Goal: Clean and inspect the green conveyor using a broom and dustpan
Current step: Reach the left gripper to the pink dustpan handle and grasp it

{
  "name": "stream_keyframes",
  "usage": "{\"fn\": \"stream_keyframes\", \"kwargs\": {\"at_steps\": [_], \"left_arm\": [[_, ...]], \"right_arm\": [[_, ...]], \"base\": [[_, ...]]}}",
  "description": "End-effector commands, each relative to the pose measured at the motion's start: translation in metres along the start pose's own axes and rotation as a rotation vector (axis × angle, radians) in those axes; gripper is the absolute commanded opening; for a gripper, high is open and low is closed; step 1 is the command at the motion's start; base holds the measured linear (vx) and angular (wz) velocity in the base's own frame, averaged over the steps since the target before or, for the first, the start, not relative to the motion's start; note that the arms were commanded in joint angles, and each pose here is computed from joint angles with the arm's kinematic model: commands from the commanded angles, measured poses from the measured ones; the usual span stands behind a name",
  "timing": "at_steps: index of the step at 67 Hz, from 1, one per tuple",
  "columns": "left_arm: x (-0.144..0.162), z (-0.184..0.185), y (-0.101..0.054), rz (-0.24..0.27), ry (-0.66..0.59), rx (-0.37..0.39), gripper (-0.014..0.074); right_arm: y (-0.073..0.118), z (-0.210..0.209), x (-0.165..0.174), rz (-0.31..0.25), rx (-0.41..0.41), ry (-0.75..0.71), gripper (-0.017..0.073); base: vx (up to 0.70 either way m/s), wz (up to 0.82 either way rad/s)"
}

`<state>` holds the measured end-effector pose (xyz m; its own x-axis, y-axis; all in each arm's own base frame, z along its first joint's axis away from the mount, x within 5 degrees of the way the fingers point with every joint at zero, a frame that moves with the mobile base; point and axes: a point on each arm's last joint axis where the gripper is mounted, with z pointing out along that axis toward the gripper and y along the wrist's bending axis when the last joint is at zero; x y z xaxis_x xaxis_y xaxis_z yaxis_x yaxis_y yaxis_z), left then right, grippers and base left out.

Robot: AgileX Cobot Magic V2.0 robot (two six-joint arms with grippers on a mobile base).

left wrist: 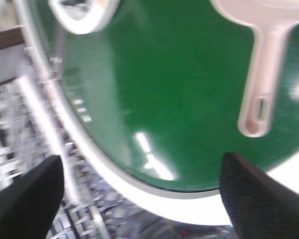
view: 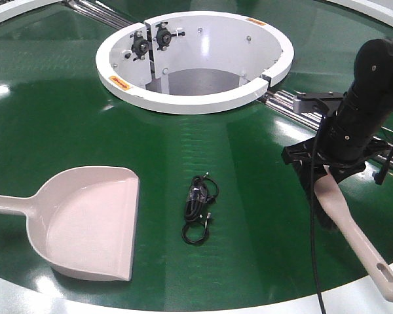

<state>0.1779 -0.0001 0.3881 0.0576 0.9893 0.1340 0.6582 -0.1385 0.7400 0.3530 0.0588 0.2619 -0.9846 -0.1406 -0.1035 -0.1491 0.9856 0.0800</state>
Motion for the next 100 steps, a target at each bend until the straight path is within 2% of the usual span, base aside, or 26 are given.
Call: {"fn": "stream_keyframes", "kwargs": {"at_steps": [1,13,23,32,37,44,58,77,91,100], "left_arm": [[0.002,0.01,0.011,0.0,0.009,0.08,0.0589],[0.006,0.046,0.019,0.026,0.034,0.419,0.0589],[0.006,0.086,0.031,-0.076,0.073,0.495,0.0589],[0.009,0.116,0.029,-0.092,0.076,0.574,0.0589],[0.011,0.129,0.025,-0.124,0.076,0.612,0.0589],[0.015,0.14,0.021,-0.174,0.095,0.645,0.0589],[0.022,0.156,0.014,-0.194,0.108,0.697,0.0589],[0.026,0.179,0.006,-0.172,0.133,0.76,0.0589],[0.026,0.195,0.004,-0.165,0.128,0.743,0.0589],[0.027,0.203,0.0,-0.168,0.129,0.763,0.0589]], "right_arm": [[0.002,-0.025,0.008,-0.015,0.0,-0.016,-0.0003],[0.002,-0.025,0.008,-0.015,0.0,-0.016,-0.0003],[0.002,-0.025,0.008,-0.015,-0.001,-0.017,-0.0003],[0.002,-0.025,0.008,-0.015,-0.001,-0.017,-0.0003],[0.002,-0.025,0.008,-0.015,-0.001,-0.017,-0.0003],[0.002,-0.025,0.008,-0.015,-0.001,-0.017,-0.0003],[0.002,-0.025,0.008,-0.015,-0.001,-0.017,-0.0003],[0.002,-0.025,0.008,-0.015,-0.001,-0.017,-0.0003],[0.002,-0.025,0.008,-0.015,-0.001,-0.016,-0.0003],[0.002,-0.025,0.008,-0.015,-0.001,-0.016,-0.0003]], "base": [[0.0,0.0],[0.0,0.0],[0.0,0.0],[0.0,0.0],[0.0,0.0],[0.0,0.0],[0.0,0.0],[0.0,0.0],[0.0,0.0],[0.0,0.0]]}}
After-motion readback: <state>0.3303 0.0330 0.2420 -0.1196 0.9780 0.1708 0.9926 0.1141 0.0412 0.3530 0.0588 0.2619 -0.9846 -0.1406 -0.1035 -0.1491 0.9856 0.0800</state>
